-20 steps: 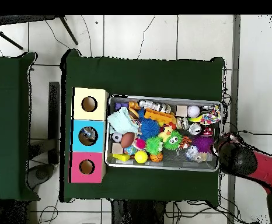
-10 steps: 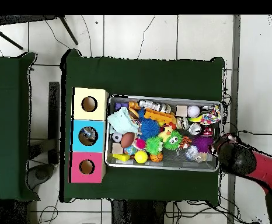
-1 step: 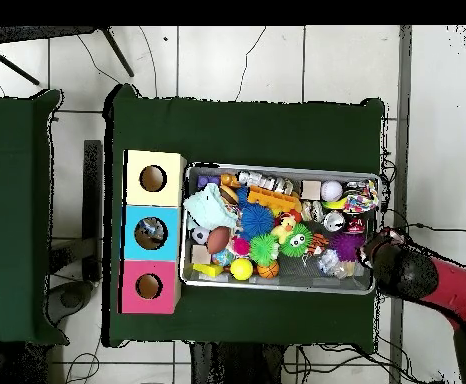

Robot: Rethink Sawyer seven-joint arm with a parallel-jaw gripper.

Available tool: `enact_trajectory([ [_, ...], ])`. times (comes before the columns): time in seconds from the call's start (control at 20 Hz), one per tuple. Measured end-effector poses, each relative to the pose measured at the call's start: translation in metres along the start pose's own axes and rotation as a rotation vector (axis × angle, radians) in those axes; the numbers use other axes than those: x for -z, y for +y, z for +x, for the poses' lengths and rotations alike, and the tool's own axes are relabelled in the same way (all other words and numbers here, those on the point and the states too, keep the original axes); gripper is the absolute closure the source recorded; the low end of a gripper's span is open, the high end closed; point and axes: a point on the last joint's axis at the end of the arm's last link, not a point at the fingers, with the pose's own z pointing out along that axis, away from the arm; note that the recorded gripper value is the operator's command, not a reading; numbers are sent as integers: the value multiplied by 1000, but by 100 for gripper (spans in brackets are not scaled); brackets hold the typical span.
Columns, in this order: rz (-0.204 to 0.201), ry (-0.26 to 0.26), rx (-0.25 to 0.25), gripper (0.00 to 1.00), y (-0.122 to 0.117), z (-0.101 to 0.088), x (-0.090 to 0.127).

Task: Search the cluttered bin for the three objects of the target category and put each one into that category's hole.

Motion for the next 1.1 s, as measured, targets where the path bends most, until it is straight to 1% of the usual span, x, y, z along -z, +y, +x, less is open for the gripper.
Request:
enact_trajectory([
  [0.15,-19,10,12,0,4,-6,1],
  [0.25,-52,24,21,0,10,-9,2],
  [0.3,-67,31,22,0,13,-8,2],
  [0.5,-105,49,21,0,18,-5,2],
  [0.55,-125,58,22,0,21,-4,1],
  [0.65,-143,64,22,0,25,-3,-1],
  [1.1,-173,62,23,0,35,-4,-12],
])
